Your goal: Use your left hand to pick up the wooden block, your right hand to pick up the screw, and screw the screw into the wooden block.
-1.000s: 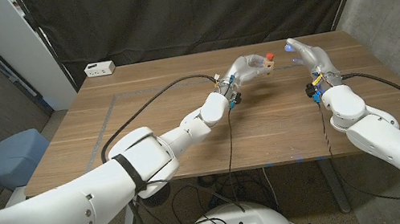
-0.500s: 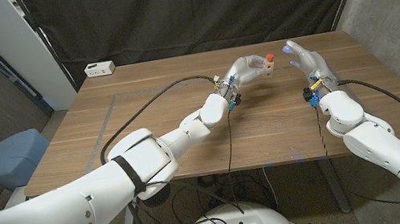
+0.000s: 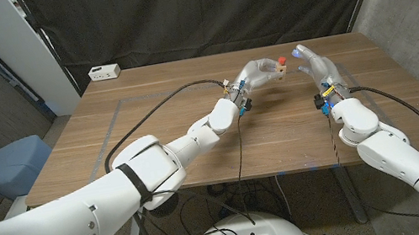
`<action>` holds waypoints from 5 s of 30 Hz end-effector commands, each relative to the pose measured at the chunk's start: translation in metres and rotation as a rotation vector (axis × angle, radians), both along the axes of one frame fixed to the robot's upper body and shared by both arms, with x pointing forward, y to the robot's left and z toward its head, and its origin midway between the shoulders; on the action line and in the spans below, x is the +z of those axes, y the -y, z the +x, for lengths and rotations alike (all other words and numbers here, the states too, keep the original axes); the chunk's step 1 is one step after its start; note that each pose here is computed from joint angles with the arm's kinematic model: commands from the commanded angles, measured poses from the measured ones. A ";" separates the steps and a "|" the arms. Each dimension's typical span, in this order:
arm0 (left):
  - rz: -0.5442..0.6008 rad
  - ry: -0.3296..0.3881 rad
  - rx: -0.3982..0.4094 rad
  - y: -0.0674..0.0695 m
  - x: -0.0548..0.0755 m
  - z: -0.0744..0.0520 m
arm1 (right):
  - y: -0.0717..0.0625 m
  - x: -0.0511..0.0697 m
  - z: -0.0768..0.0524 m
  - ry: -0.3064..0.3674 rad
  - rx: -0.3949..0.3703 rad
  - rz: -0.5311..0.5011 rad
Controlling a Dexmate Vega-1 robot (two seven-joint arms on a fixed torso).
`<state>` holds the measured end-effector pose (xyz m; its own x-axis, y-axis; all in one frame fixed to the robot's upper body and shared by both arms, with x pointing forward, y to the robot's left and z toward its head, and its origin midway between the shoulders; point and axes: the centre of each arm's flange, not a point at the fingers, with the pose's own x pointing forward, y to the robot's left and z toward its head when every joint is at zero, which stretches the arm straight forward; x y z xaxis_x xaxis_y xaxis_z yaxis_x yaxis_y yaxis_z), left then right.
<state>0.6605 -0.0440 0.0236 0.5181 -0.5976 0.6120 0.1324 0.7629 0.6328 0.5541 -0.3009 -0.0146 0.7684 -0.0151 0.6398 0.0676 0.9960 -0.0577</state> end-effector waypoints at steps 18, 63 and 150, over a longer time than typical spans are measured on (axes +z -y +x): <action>0.010 -0.014 0.006 0.000 -0.001 0.002 | -0.012 -0.007 0.000 -0.014 0.037 0.002; 0.016 -0.037 0.014 0.001 -0.003 0.005 | -0.013 -0.009 -0.002 -0.021 0.032 0.004; 0.026 -0.004 -0.020 0.003 -0.006 -0.002 | 0.014 -0.005 -0.014 -0.040 0.043 -0.069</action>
<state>0.6593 -0.0460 0.0183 0.5107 -0.6207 0.5949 0.1472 0.7448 0.6508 0.5348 -0.3128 -0.0247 0.7846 0.0254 0.6195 0.0492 0.9935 -0.1030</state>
